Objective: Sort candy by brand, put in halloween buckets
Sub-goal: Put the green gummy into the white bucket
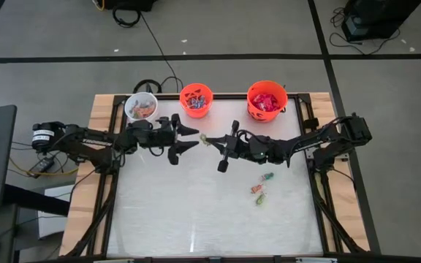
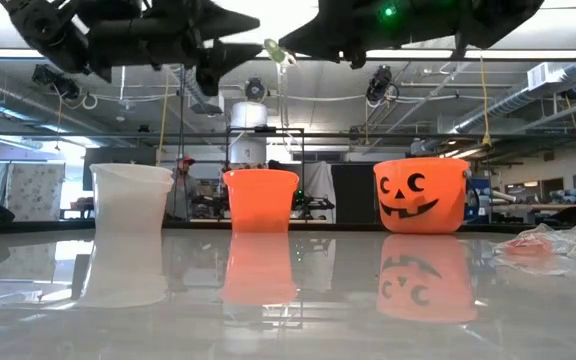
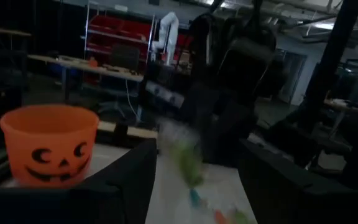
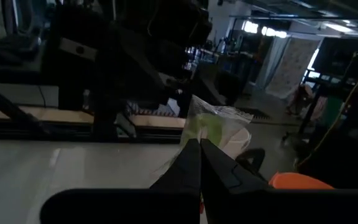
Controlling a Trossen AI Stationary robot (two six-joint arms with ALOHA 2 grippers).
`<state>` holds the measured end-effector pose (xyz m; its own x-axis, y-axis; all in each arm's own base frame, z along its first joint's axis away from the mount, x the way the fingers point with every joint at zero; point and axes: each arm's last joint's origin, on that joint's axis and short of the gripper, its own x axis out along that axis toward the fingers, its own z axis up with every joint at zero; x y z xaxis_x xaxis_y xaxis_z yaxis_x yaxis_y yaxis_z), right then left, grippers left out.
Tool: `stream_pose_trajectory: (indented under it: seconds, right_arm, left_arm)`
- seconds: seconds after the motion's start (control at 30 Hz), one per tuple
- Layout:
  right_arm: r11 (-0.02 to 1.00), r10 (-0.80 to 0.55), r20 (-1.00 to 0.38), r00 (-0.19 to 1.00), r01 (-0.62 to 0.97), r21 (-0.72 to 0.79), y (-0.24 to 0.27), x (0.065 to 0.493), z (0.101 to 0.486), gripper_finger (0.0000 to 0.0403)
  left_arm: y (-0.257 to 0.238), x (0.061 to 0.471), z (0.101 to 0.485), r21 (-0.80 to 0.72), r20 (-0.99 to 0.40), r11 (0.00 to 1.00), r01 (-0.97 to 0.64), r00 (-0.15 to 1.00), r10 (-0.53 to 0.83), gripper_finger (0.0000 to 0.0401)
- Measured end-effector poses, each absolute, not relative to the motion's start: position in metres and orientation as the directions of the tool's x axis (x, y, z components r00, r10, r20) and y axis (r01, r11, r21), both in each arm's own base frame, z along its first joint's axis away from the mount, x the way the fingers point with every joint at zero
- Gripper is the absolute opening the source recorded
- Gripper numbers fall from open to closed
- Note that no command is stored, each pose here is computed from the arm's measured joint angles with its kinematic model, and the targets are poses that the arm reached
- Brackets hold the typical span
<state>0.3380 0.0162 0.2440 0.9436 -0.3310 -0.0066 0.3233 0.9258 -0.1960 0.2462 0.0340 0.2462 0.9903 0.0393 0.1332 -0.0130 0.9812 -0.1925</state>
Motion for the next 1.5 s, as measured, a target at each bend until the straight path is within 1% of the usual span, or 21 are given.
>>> stream_pose_trajectory:
  seconds: [0.1,0.23,0.37,0.5,0.57,0.63,0.73,0.8,0.83,0.87,0.93,1.0,1.07,1.17,1.27,1.37,1.43,1.5]
  right_arm:
    - [0.929,-0.327,0.001,0.945,0.322,-0.185,0.013,0.338,0.245,0.0005]
    - [0.938,-0.296,0.074,0.952,0.305,-0.163,0.013,0.338,0.252,0.0005]
    - [0.934,-0.287,0.098,0.953,0.301,-0.193,0.016,0.338,0.255,0.0005]
    - [0.931,-0.29,0.092,0.952,0.303,-0.201,0.016,0.338,0.254,0.0005]
    - [0.932,-0.288,0.092,0.953,0.301,-0.201,0.016,0.338,0.254,0.0005]
    - [0.934,-0.282,0.089,0.955,0.295,-0.203,0.017,0.338,0.254,0.0005]
    - [0.937,-0.28,0.087,0.956,0.292,-0.19,0.017,0.338,0.254,0.0017]
    - [0.943,-0.29,0.08,0.954,0.299,-0.149,0.017,0.337,0.254,0.0033]
    - [0.945,-0.292,0.074,0.953,0.3,-0.129,0.017,0.337,0.254,0.0042]
    - [0.947,-0.291,0.064,0.955,0.297,-0.119,0.017,0.335,0.255,0.0052]
    - [0.945,-0.304,0.041,0.952,0.307,-0.109,0.017,0.331,0.259,0.0074]
    - [0.933,-0.347,0.017,0.938,0.347,-0.095,0.019,0.322,0.268,0.0094]
    - [0.913,-0.405,-0.028,0.914,0.403,-0.064,0.019,0.312,0.275,0.0111]
    - [0.889,-0.456,-0.1,0.884,0.457,-0.012,0.016,0.299,0.279,0.0126]
    - [0.884,-0.459,-0.1,0.883,0.465,0.043,0.013,0.288,0.29,0.0129]
    - [0.887,-0.453,-0.114,0.884,0.46,0.038,0.014,0.285,0.291,0.0129]
    - [0.889,-0.451,-0.116,0.885,0.457,0.036,0.015,0.285,0.29,0.0129]
    - [0.889,-0.45,-0.125,0.884,0.457,0.031,0.016,0.286,0.288,0.0129]
  left_arm:
    - [0.035,0.25,0.254,-0.173,0.132,0.985,-0.023,0.99,0.046,0.0224]
    - [0.036,0.257,0.26,-0.176,0.105,0.983,-0.044,0.992,0.063,0.0223]
    - [0.038,0.264,0.263,-0.177,0.082,0.982,-0.064,0.994,0.079,0.0222]
    - [0.039,0.269,0.264,-0.176,0.078,0.983,-0.058,0.994,0.073,0.0204]
    - [0.038,0.271,0.264,-0.17,0.077,0.985,-0.027,0.996,0.041,0.0184]
    - [0.037,0.272,0.262,-0.152,0.069,0.988,-0.007,0.997,0.017,0.0153]
    - [0.036,0.272,0.261,-0.122,0.054,0.992,0.016,0.998,-0.009,0.0086]
    - [0.036,0.272,0.26,-0.104,0.038,0.994,0.013,0.999,-0.01,0.0036]
    - [0.036,0.271,0.26,-0.106,0.03,0.994,0.009,1.0,-0.006,0.0022]
    - [0.037,0.27,0.261,-0.11,0.02,0.994,0.002,1.0,0.0,0.0018]
    - [0.041,0.265,0.262,-0.115,-0.015,0.993,-0.02,1.0,0.018,0.0024]
    - [0.048,0.256,0.261,-0.119,-0.083,0.99,-0.077,0.994,0.068,0.0033]
    - [0.056,0.243,0.264,-0.086,-0.14,0.981,-0.175,0.977,0.162,0.0035]
    - [0.074,0.22,0.268,-0.015,-0.216,0.928,-0.373,0.907,0.361,0.003]
    - [0.094,0.197,0.269,0.05,-0.275,0.822,-0.568,0.783,0.558,0.0025]
    - [0.114,0.176,0.265,0.1,-0.339,0.682,-0.724,0.62,0.708,0.003]
    - [0.128,0.164,0.259,0.115,-0.391,0.571,-0.813,0.491,0.778,0.0038]
    - [0.141,0.155,0.252,0.103,-0.435,0.474,-0.875,0.389,0.812,0.005]
